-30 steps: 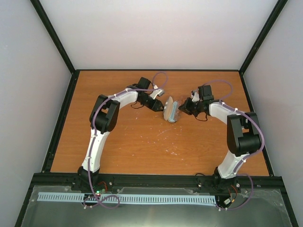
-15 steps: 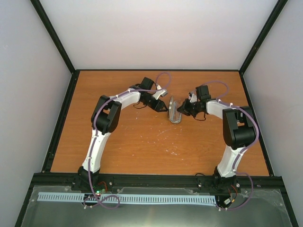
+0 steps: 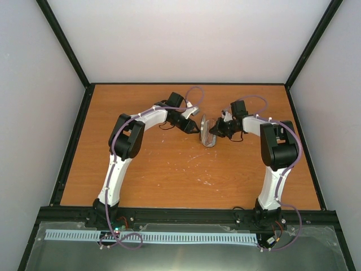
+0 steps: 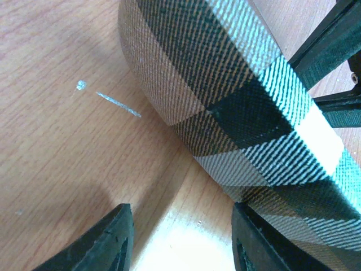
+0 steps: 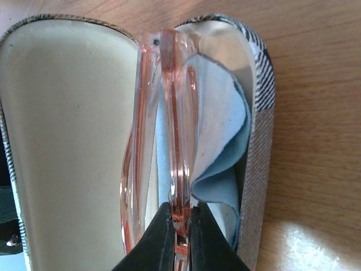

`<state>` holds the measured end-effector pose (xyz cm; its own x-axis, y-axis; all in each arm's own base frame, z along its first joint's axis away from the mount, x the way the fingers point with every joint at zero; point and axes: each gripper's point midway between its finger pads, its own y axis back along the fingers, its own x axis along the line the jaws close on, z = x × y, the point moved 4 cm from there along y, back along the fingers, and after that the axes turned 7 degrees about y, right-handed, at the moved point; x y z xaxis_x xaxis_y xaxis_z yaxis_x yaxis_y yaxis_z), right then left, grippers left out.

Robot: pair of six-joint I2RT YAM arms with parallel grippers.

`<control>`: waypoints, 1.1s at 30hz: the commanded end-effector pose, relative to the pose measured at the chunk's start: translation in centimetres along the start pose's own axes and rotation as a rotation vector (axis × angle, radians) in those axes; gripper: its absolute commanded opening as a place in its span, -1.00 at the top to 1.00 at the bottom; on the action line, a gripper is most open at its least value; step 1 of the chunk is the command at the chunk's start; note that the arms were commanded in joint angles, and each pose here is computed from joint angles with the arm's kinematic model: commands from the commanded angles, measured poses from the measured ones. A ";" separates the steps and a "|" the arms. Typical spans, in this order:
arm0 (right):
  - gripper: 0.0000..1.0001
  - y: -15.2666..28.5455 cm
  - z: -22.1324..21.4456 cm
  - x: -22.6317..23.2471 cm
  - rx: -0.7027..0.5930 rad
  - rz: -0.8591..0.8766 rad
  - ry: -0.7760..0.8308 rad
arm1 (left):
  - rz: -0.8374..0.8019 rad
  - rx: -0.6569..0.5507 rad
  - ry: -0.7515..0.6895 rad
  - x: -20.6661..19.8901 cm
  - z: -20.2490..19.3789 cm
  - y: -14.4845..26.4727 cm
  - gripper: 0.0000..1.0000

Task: Organize the sunglasses
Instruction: Place the sunglasses in the sunglasses case.

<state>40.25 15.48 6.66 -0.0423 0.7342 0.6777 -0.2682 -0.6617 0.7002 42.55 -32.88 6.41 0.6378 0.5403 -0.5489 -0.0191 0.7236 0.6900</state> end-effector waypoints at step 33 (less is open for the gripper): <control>0.58 4.2 2.8 2.0 -0.054 -0.131 0.126 | -0.004 -0.038 -0.063 -2.3 1.8 0.9 0.03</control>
<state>41.30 13.97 9.57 -0.0915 0.8209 0.5636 -0.2889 -0.5636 0.7739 42.37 -33.15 6.32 0.6426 0.5439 -0.5397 -0.0210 0.7167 0.6971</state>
